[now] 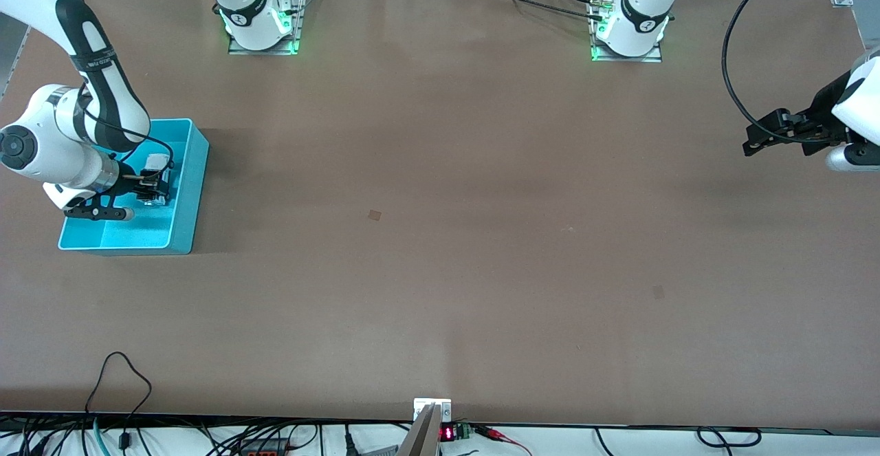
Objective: Wind and store white jeep toy
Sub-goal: 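Lower the jeep into the turquoise box and open the right gripper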
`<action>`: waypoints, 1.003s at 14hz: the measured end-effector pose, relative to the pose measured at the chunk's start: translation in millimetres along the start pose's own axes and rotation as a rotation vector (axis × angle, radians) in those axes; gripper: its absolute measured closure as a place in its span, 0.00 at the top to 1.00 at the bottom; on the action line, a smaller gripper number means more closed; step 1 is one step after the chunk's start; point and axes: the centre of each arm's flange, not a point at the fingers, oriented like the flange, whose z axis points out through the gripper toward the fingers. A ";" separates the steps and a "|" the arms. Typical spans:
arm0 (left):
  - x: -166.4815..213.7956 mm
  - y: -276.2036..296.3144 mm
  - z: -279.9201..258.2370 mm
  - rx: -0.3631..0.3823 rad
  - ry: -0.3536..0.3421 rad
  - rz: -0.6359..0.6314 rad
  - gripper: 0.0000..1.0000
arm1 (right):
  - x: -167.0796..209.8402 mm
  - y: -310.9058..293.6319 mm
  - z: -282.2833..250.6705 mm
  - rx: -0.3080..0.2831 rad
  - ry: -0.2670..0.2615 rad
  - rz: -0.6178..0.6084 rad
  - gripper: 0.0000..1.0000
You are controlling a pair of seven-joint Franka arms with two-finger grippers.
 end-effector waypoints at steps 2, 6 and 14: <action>-0.2 -0.6 -0.3 0.000 0.000 -0.001 1.00 | 0.4 -0.7 5.6 0.002 -0.003 -0.004 0.56; -0.7 -0.6 -0.9 0.000 0.000 -0.001 1.00 | 0.9 -0.8 7.5 0.003 -0.002 -0.022 0.62; -1.4 -0.6 -1.5 0.000 -0.001 -0.001 1.00 | 0.0 5.2 -50.4 -0.022 0.041 -0.077 1.00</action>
